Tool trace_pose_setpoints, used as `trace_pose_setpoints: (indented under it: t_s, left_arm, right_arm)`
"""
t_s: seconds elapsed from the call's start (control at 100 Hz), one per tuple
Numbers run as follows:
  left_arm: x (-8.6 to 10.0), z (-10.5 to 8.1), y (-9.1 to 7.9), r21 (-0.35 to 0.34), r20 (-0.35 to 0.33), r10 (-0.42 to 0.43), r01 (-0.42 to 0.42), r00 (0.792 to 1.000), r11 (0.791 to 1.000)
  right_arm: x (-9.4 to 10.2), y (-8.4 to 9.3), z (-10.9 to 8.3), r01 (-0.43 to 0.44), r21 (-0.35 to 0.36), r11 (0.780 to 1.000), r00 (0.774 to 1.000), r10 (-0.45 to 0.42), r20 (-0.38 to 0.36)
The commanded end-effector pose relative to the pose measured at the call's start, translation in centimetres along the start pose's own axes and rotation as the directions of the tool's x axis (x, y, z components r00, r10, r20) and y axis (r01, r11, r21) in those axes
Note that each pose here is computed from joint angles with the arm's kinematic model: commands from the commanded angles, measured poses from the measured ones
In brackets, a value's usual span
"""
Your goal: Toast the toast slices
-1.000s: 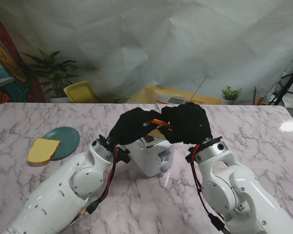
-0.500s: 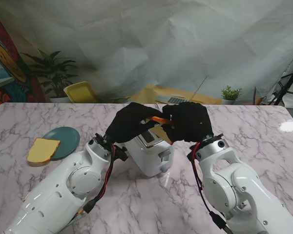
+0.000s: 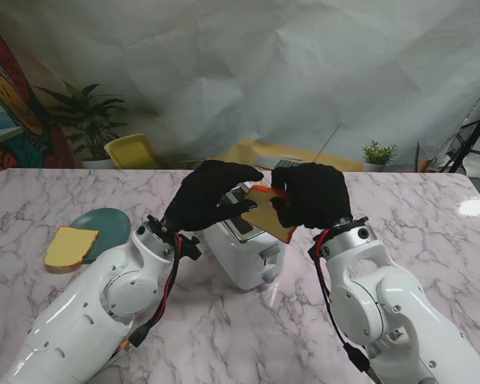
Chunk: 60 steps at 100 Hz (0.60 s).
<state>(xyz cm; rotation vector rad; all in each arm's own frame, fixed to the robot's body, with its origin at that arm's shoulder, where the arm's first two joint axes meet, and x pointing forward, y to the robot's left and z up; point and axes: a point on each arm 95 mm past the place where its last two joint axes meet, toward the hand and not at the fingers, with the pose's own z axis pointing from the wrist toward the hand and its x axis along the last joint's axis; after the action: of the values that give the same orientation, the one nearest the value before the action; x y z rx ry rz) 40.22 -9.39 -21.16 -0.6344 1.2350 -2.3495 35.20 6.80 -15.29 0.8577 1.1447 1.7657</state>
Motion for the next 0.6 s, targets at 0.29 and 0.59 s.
trace_pose_setpoints:
  t_s: [0.29,0.59]
  left_arm:
    - [-2.1,-2.5,-2.5,-0.084,0.091,0.121,-0.113,0.988,0.990]
    - [-4.8,-8.3,-2.1,-0.308,0.152,0.211,-0.157,0.966,0.938]
  right_arm:
    - [0.3,1.0,1.0,-0.031,-0.035,0.999,0.995,0.034,0.099]
    - [0.4,1.1,1.8,-0.055,-0.028,0.998,0.988,0.058,0.141]
